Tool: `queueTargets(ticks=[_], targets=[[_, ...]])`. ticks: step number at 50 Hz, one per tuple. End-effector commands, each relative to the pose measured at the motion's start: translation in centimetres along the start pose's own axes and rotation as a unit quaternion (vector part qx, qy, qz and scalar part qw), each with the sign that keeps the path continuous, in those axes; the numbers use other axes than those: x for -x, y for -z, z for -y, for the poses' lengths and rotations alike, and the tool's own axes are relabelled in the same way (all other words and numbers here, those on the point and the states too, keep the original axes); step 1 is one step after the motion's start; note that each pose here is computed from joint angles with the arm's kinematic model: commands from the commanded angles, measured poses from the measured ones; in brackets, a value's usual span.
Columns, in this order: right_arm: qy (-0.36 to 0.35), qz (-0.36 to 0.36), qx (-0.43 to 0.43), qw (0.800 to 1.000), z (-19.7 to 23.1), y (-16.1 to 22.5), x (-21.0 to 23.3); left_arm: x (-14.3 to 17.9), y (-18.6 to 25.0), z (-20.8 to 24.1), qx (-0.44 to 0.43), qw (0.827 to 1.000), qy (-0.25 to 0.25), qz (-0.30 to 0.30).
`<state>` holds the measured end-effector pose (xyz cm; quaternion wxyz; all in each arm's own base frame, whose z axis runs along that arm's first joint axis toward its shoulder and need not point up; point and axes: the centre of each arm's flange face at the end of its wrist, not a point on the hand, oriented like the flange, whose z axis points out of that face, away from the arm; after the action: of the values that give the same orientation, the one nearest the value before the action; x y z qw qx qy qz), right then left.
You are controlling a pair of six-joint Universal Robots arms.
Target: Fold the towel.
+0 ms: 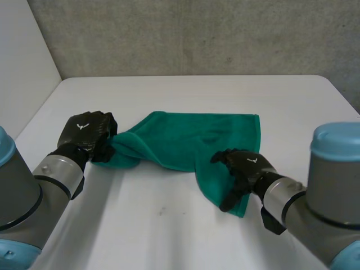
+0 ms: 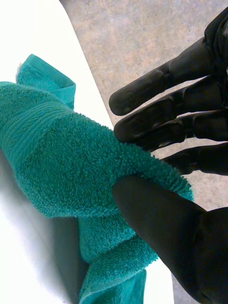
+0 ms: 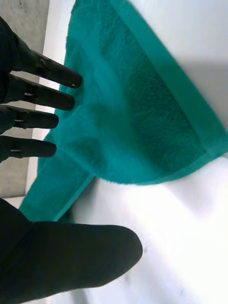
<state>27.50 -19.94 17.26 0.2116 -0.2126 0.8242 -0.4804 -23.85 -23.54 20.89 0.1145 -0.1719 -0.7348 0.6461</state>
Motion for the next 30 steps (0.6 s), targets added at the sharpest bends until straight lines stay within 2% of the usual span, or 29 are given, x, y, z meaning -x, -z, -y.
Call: queueTargets(ticks=[1, 13, 30], targets=[[0.045, -0.037, 0.013, 0.998, -2.3, -1.3, -0.5, 0.2, -0.1, -0.2, 0.003, 1.000, 0.002, 0.004], [0.073, -0.064, 0.021, 0.995, -4.7, -3.3, -1.4, 0.4, -0.2, -0.2, 0.004, 1.000, 0.002, 0.007], [0.085, -0.074, -0.017, 0.994, -4.1, -4.3, -2.1, 0.4, -0.2, -0.3, 0.006, 1.000, 0.002, 0.006]])
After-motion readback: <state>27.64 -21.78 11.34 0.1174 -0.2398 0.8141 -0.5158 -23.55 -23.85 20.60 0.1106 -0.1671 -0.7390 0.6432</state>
